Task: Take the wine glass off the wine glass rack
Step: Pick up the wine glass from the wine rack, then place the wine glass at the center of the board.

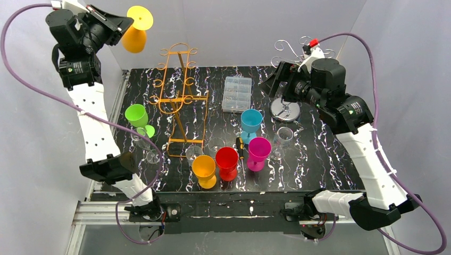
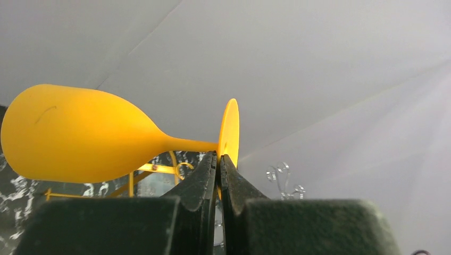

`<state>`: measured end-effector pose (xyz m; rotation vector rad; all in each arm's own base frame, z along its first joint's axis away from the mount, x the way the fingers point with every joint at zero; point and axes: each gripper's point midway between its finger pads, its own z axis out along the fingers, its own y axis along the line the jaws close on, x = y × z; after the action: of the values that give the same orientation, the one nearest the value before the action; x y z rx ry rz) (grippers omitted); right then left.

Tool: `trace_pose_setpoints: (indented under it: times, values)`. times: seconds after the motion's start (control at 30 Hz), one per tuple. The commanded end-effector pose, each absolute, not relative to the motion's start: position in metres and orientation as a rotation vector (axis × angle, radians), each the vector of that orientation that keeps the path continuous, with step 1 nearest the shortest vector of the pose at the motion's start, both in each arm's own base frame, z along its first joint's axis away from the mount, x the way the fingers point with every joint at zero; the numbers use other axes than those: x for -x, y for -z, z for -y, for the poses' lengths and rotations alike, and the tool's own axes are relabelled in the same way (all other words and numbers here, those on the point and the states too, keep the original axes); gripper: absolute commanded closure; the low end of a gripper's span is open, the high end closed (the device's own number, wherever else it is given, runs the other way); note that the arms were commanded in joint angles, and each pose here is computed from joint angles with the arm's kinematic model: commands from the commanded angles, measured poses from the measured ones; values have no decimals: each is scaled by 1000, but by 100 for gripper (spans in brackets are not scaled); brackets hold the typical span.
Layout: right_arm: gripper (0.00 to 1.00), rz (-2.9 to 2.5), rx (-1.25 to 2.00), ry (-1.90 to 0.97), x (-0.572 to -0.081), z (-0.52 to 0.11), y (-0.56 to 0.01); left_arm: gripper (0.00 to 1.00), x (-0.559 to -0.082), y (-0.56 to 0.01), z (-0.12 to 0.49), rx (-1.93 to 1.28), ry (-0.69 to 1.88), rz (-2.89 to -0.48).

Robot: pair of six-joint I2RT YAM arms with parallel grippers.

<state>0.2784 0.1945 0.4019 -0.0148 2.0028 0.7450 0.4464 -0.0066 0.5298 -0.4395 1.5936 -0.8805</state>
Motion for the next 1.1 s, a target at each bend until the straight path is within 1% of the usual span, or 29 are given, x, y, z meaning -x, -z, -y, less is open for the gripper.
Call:
trace_pose_setpoints:
  times: [0.0, 0.2, 0.37, 0.5, 0.6, 0.87, 1.07]
  values:
    - [2, -1791, 19, -863, -282, -205, -461, 100, -392, -603, 33, 305, 950, -1426]
    - [2, -1725, 36, -944, -294, -221, -478, 100, -372, -623, 85, 216, 1095, -1398]
    - [2, -1663, 54, -951, -302, -226, -493, 100, -363, -628, 146, 166, 1293, -1413]
    - [2, -1598, 89, -920, -309, -222, -512, 100, -360, -636, 177, 164, 1469, -1398]
    - [2, -1549, 123, -952, -313, -221, -525, 100, -360, -642, 188, 196, 1632, -1372]
    - [2, -1303, 275, -1256, -312, -222, -569, 100, -351, -640, 225, 239, 1845, -1399]
    - [2, -1196, 297, -1472, -314, -198, -573, 100, -339, -646, 240, 274, 1967, -1396]
